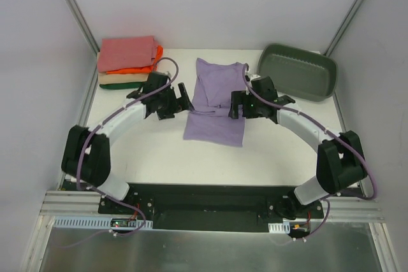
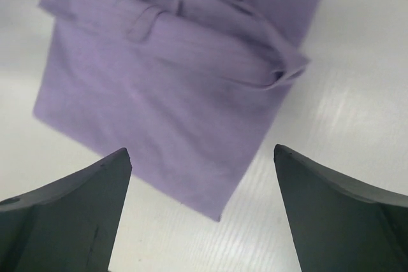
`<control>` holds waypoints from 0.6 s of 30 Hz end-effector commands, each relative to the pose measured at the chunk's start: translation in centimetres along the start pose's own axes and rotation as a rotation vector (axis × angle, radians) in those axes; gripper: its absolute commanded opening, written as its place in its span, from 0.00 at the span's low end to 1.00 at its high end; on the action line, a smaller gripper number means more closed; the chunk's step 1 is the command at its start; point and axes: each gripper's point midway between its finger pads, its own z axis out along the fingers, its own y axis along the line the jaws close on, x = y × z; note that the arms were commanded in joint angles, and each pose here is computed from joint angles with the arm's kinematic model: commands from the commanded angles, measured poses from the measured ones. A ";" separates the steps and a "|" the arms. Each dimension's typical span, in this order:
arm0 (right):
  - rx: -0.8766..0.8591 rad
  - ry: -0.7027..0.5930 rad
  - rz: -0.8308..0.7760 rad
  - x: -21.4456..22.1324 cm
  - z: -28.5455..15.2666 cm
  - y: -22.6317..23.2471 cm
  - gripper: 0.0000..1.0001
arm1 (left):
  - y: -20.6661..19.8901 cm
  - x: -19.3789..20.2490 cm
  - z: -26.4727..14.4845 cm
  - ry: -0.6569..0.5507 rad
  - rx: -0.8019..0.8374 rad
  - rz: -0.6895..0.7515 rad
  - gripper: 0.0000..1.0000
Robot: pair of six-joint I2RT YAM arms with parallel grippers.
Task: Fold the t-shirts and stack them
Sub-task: Fold the folded rectangular tshirt in 1/3 of the way
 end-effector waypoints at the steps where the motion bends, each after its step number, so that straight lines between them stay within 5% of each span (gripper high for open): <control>1: -0.164 0.012 -0.055 1.9 -0.4 4.8 0.96 | -0.8 4.0 -2.5 0.006 0.085 0.030 0.99; 8: -0.219 0.044 -0.080 1.1 2.9 7.8 0.96 | -0.3 9.6 -2.0 0.084 0.121 0.024 0.99; 18: -0.091 0.040 -0.104 -1.8 9.3 6.3 0.96 | 2.4 11.8 -1.2 0.123 0.058 0.018 0.99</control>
